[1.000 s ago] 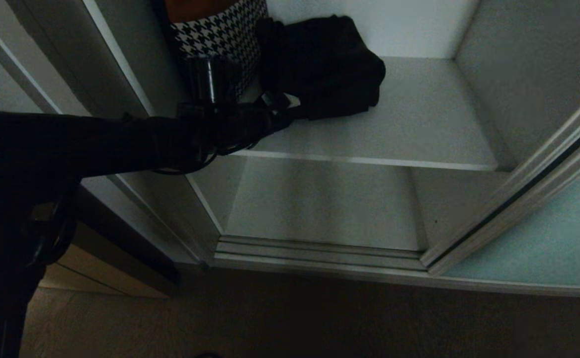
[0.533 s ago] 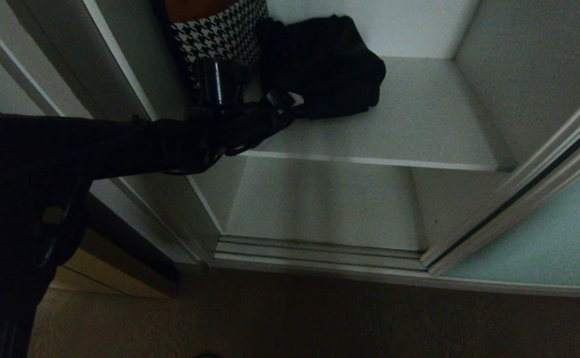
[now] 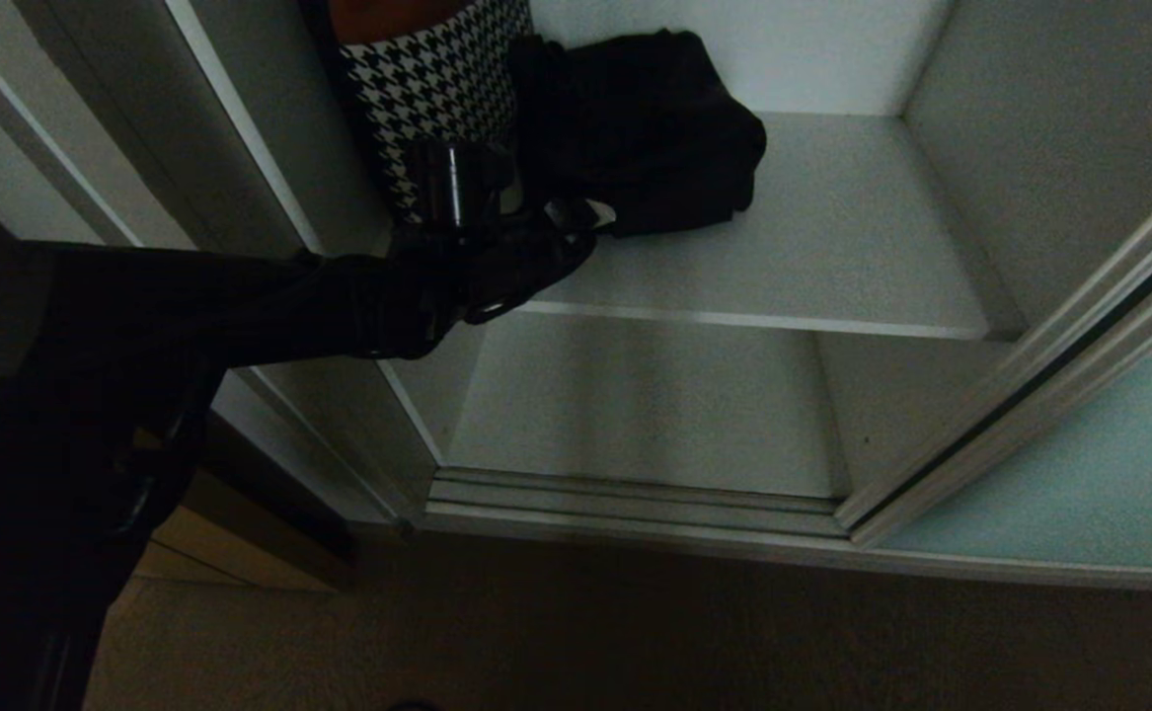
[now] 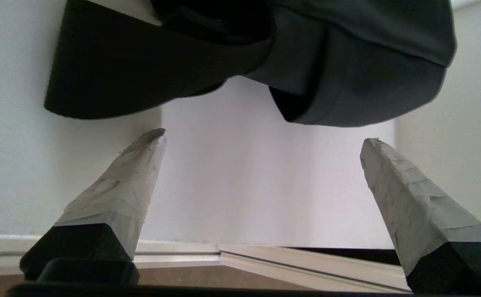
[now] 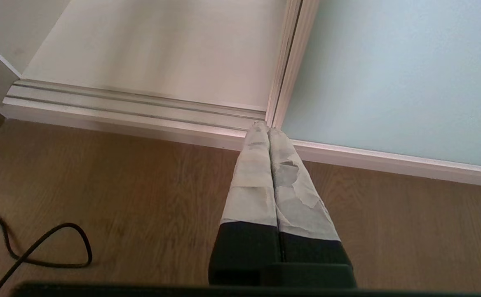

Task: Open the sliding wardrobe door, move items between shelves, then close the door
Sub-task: Place the bag on the lower shelf

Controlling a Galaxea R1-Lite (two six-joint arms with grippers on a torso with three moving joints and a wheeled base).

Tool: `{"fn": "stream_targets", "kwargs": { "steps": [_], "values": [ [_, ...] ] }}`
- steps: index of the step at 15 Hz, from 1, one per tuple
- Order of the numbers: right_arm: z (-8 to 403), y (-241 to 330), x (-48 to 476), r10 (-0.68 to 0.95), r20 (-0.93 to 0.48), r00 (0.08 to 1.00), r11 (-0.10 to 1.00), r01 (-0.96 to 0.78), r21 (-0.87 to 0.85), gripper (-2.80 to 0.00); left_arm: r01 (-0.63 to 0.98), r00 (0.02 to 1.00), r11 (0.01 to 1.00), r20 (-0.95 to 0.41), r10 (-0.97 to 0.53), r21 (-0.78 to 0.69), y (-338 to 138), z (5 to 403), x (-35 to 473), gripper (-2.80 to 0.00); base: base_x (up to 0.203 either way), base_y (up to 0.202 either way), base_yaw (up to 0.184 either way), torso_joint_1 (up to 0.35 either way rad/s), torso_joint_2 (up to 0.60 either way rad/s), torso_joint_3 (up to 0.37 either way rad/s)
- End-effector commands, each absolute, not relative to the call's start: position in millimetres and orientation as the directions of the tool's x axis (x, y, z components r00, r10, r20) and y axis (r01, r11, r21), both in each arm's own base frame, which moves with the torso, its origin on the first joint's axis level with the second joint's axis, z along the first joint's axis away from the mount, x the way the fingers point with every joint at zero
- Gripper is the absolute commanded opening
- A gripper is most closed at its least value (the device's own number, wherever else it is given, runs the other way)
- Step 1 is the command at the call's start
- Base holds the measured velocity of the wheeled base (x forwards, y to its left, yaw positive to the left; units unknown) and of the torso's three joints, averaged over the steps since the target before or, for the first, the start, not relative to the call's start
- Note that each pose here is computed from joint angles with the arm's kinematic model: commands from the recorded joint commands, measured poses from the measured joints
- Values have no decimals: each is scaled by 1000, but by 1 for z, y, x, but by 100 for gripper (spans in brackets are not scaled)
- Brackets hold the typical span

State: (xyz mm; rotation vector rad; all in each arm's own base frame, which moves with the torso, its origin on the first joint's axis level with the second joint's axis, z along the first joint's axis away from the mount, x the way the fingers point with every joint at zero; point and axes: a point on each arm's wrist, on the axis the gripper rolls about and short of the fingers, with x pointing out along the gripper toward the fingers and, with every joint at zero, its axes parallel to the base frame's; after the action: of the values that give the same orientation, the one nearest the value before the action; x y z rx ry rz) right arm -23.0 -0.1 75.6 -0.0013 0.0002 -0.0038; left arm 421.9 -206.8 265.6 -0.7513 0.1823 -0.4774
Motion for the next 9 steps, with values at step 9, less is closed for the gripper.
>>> {"fn": "stream_targets", "kwargs": {
  "steps": [9],
  "values": [
    [76,0,-23,-2,0,1000,1000,2,-2,-280,377,878,613,55,-476,-694,-205,275,418,0,96,0,0,2,2,1]
  ]
}}
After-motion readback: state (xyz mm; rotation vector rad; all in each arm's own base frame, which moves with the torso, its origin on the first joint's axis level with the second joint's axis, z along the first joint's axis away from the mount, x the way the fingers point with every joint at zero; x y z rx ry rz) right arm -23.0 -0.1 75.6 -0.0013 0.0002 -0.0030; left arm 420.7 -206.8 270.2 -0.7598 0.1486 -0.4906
